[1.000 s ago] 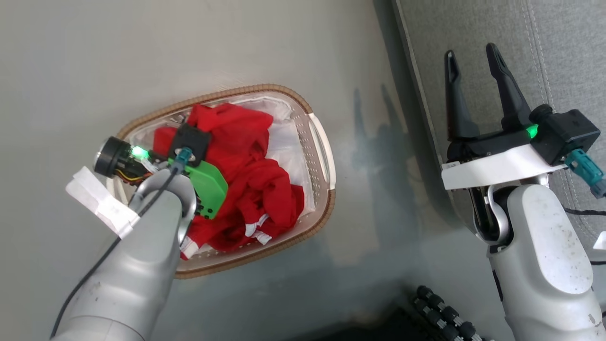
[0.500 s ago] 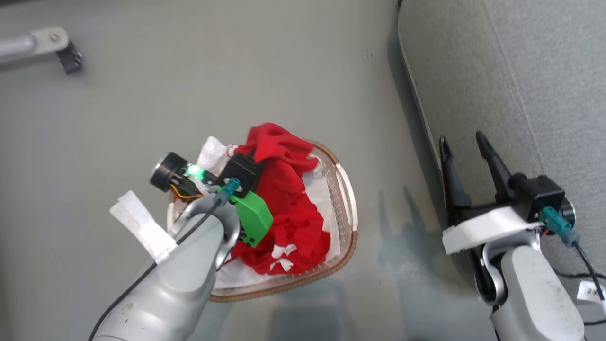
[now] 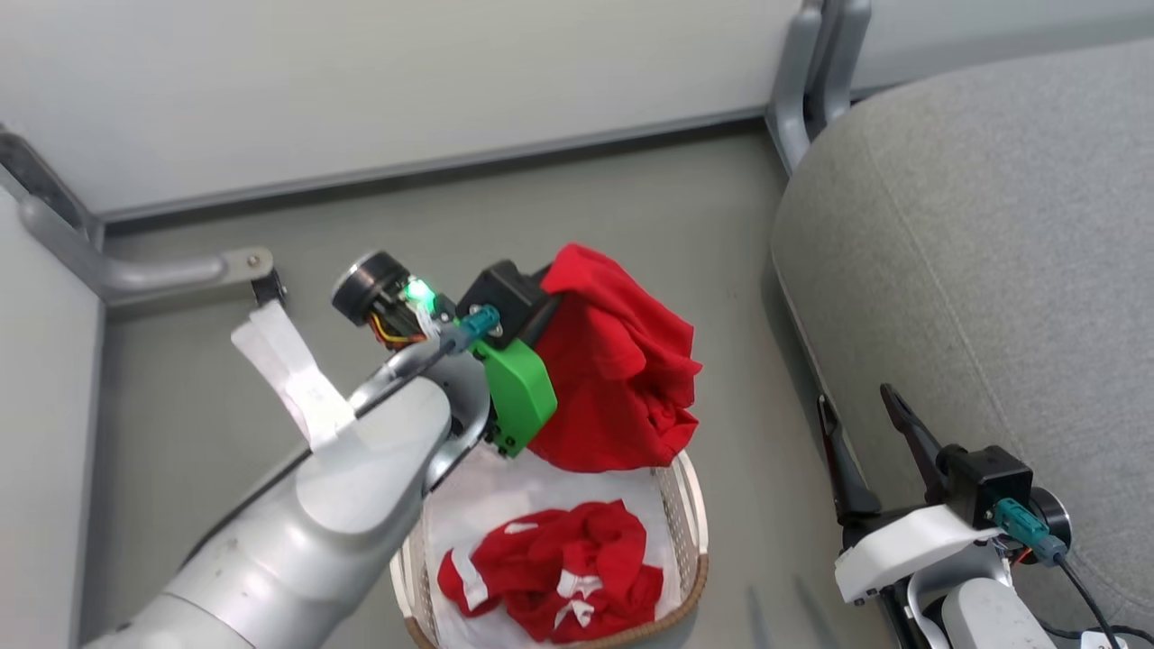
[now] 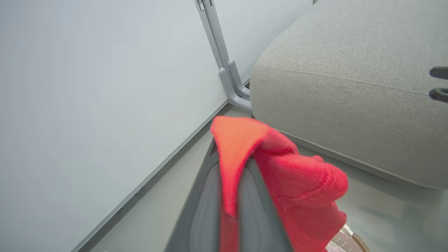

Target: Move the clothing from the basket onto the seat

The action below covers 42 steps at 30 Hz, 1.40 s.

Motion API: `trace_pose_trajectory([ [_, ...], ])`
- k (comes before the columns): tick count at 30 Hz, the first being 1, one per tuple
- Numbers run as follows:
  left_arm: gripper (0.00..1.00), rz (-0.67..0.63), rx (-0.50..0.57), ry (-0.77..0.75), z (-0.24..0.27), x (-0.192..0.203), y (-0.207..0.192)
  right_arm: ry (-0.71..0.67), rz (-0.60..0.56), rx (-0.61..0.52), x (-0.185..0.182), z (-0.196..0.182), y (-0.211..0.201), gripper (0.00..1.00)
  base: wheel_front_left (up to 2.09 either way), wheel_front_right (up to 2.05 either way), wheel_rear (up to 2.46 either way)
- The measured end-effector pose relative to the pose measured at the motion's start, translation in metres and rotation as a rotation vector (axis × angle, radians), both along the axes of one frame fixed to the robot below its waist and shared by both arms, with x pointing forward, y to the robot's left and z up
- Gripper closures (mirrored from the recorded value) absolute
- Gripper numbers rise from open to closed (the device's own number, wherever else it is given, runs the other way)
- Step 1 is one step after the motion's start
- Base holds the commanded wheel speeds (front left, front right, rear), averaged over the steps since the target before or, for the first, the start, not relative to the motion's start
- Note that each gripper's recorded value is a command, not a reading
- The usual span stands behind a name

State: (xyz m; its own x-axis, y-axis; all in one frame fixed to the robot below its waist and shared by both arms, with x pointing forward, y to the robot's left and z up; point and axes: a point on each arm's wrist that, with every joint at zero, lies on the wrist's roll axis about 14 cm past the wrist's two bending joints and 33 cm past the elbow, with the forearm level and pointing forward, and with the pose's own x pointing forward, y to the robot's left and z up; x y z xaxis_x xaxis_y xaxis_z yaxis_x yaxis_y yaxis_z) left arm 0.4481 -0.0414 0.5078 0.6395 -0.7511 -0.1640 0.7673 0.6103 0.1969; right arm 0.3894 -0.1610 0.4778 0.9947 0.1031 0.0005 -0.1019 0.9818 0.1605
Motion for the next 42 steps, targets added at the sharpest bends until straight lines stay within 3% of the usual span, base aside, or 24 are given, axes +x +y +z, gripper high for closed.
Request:
trace_pose_trajectory([
  [8, 1.00, -0.053, 0.004, -0.189, 0.090, -0.006, -0.012, -0.099, 0.024, -0.002, -0.012, 0.034, 0.008, 0.00, 0.00, 0.00, 0.00],
  [15, 1.00, -0.075, -0.013, -0.268, 0.131, -0.005, -0.018, -0.161, 0.060, -0.030, -0.006, 0.055, 0.019, 0.00, 0.00, 0.00, 0.00],
  [31, 1.00, -0.108, -0.027, -0.273, 0.137, -0.016, -0.028, -0.289, 0.166, -0.165, 0.020, 0.098, 0.052, 0.00, 0.00, 0.00, 0.00],
  [42, 1.00, -0.114, -0.028, -0.282, 0.140, -0.019, -0.026, -0.230, 0.335, -0.344, 0.046, 0.081, 0.100, 0.00, 0.00, 0.00, 0.00],
])
